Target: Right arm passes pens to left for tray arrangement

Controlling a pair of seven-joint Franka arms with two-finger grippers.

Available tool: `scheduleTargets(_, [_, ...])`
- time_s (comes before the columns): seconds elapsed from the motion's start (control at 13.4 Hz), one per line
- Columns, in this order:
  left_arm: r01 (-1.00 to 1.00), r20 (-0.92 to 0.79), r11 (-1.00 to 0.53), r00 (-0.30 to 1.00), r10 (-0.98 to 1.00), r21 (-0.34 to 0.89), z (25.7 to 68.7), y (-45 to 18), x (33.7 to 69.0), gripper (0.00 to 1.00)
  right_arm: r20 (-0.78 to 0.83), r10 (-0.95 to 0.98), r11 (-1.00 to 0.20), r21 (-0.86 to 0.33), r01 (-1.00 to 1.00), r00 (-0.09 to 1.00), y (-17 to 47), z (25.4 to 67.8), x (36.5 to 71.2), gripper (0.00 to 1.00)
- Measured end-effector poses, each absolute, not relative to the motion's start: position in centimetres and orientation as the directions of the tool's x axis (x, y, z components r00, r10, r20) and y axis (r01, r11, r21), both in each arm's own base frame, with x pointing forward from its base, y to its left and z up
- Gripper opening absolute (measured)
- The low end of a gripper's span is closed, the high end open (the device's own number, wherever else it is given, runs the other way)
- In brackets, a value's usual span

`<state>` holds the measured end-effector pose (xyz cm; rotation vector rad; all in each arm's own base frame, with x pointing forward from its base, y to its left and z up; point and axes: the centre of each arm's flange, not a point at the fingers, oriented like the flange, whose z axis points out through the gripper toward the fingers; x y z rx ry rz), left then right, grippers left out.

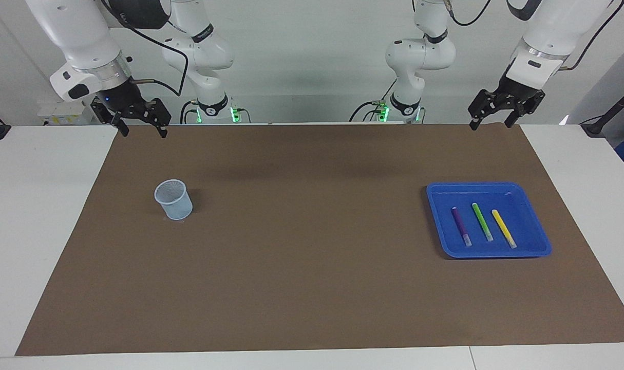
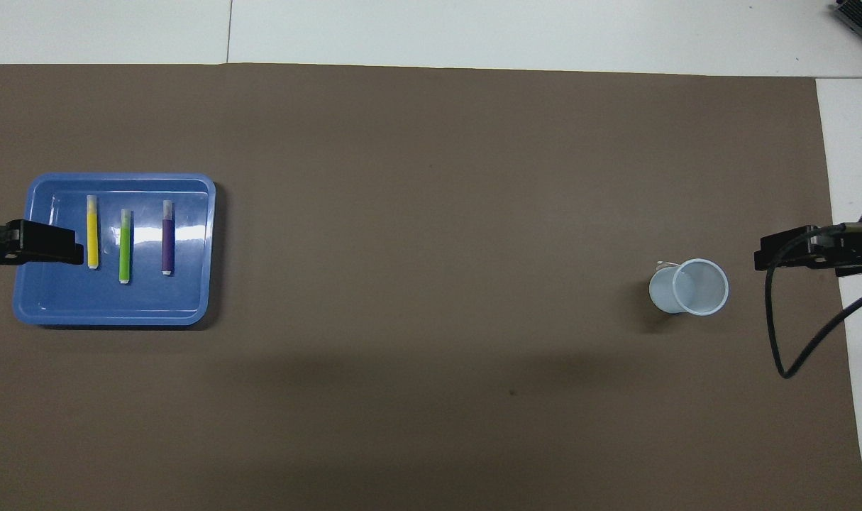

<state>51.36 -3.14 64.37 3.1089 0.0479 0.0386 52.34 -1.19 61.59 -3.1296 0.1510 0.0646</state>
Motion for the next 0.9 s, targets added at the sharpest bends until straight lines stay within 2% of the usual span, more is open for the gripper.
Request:
scheduleTargets(0.37, [0.019,0.032,-0.999,0.999,0.02,0.033,65.3,-3.7,51.4,1.0,-0.042,-0.096,-0.995,-0.006,-0.096,0.995,-1.2,61.6,52.3,1.0])
scheduleTargets(0.9, [0.012,0.016,-0.999,1.0,0.012,0.03,64.5,-4.2,52.4,1.0,-0.042,-0.096,-0.995,-0.006,-0.096,0.995,-1.2,61.6,52.3,1.0])
